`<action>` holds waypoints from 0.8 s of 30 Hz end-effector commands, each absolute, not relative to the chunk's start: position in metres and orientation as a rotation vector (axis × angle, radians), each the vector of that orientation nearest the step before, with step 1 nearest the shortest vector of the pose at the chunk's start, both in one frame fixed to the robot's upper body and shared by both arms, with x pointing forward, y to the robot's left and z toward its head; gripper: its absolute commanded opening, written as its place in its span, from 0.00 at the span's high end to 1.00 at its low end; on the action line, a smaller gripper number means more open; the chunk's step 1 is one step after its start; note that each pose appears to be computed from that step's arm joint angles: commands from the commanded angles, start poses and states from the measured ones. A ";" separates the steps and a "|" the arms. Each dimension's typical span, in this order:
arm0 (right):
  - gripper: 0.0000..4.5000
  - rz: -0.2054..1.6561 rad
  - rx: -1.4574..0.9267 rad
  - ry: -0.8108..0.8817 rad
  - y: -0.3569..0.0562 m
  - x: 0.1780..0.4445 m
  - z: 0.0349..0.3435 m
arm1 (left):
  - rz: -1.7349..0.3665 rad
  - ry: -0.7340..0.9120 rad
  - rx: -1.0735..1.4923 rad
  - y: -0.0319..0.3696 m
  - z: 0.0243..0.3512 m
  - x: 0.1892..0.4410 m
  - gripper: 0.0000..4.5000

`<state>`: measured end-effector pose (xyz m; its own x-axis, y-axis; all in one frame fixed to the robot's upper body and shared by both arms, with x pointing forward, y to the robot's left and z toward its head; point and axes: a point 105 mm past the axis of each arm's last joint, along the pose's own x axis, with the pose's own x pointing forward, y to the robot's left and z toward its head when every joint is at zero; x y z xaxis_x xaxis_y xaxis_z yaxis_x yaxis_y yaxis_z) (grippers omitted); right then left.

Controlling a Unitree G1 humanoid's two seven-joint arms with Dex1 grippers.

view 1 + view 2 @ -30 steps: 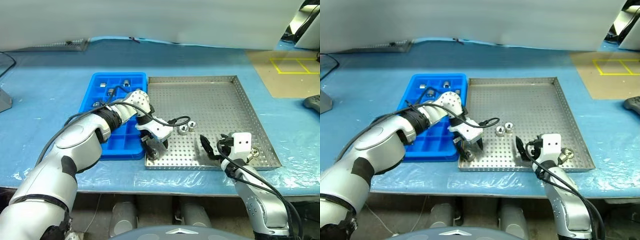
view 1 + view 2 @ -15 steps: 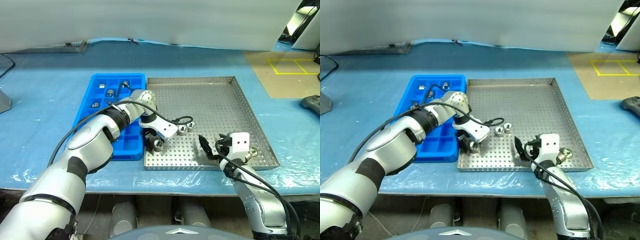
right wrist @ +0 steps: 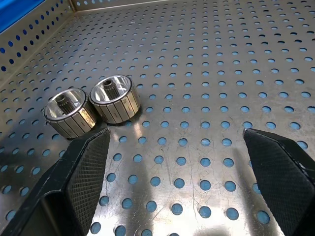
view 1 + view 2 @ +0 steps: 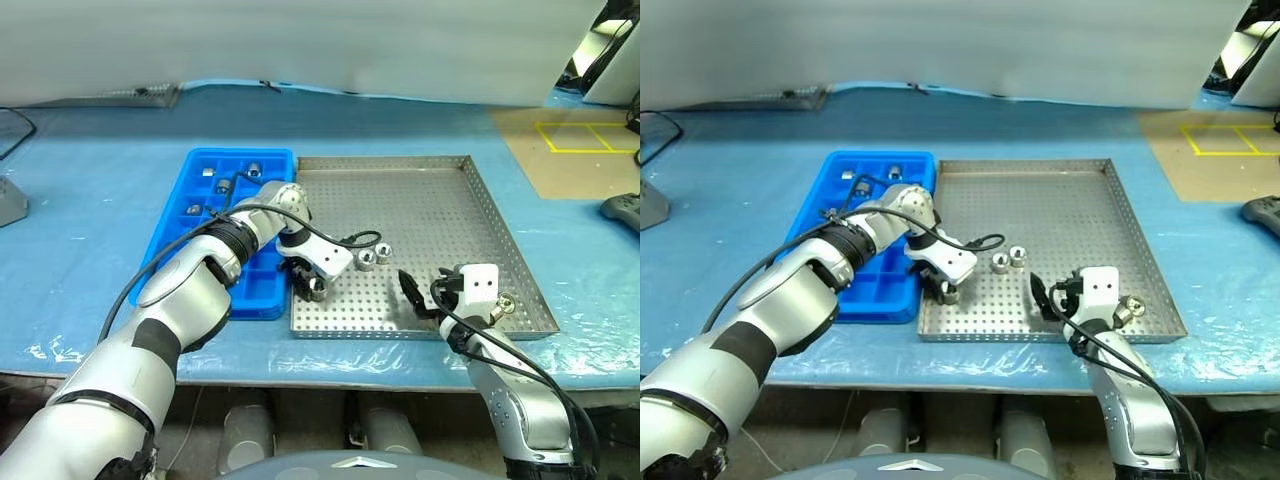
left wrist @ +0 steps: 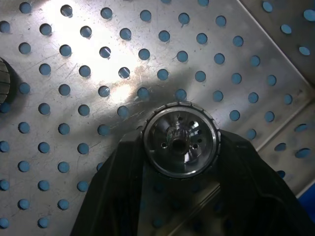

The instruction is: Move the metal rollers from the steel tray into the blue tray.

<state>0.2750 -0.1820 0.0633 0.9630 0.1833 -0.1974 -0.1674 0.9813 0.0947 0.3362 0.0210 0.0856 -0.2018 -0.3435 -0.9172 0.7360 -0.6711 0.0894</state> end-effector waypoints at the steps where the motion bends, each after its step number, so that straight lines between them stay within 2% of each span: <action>1: 0.00 0.184 0.065 0.239 -0.184 0.274 0.055 | -1.923 0.523 1.296 0.028 0.079 0.337 0.55; 3: 0.00 0.192 0.061 0.241 -0.183 0.274 0.054 | -1.901 0.498 1.267 0.024 0.080 0.339 0.60; 9: 0.00 0.224 0.075 0.225 -0.179 0.277 0.060 | -1.932 0.374 1.073 0.006 0.099 0.335 0.60; 13: 0.00 0.308 0.089 0.159 -0.171 0.280 0.084 | -1.936 0.217 0.823 -0.015 0.132 0.335 0.60; 17: 0.00 0.452 0.075 0.078 -0.154 0.284 0.120 | -1.887 0.170 0.667 -0.017 0.157 0.341 0.60; 20: 0.00 0.555 0.033 0.040 -0.142 0.291 0.141 | -1.794 0.120 0.545 -0.010 0.176 0.350 0.60; 24: 0.00 0.661 -0.026 -0.012 -0.128 0.306 0.167 | -1.522 0.047 0.410 0.011 0.197 0.377 0.60</action>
